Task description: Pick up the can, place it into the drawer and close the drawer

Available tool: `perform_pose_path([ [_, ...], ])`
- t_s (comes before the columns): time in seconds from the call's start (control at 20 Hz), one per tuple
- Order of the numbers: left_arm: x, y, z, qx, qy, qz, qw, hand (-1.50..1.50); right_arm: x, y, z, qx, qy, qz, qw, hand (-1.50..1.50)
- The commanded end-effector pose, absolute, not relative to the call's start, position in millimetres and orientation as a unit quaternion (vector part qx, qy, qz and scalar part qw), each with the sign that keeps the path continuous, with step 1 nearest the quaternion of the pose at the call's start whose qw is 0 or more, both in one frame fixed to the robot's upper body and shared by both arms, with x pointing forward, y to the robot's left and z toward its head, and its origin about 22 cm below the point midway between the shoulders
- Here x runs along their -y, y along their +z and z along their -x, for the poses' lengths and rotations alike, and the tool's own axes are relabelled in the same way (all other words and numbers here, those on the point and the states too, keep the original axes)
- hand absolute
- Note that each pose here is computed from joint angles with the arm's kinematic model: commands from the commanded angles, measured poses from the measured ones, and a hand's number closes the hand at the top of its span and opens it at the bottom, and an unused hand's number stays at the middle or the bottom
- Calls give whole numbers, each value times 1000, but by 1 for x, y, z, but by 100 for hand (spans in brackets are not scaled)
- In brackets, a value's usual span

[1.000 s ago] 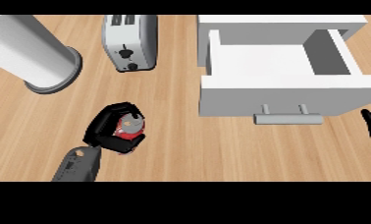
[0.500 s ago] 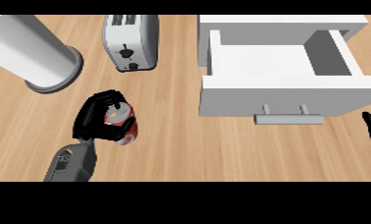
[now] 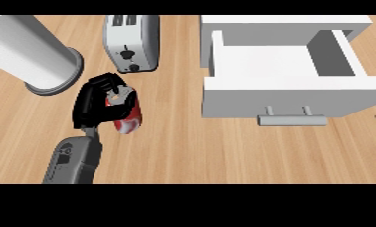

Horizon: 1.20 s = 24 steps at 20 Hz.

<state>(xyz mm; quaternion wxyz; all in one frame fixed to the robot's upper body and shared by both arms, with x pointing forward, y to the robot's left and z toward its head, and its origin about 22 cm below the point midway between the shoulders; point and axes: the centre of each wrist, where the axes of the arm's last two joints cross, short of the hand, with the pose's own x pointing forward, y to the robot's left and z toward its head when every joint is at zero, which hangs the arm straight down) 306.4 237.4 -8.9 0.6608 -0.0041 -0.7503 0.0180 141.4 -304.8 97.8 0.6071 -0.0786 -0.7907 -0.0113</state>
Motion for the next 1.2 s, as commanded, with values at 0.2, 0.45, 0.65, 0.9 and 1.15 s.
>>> perform_pose_path([
  [0.2, -190, 57, -332, 774, -15, 0, 633, 150, 315, 88, -122, 791, -14, 77, 606, -150],
  [0.45, -140, 103, -341, 773, -35, 29, 633, 150, 310, 95, -152, 791, -15, 71, 607, -150],
  [0.65, -105, 128, -347, 776, -52, 16, 629, 150, 308, 96, -142, 791, -17, 81, 606, -150],
  [0.9, -81, 177, -363, 790, -53, 25, 610, 150, 297, 99, -133, 793, -19, 76, 604, -150],
  [1.15, -47, 197, -377, 794, -70, 17, 604, 150, 314, 90, -144, 796, -14, 80, 600, -150],
])
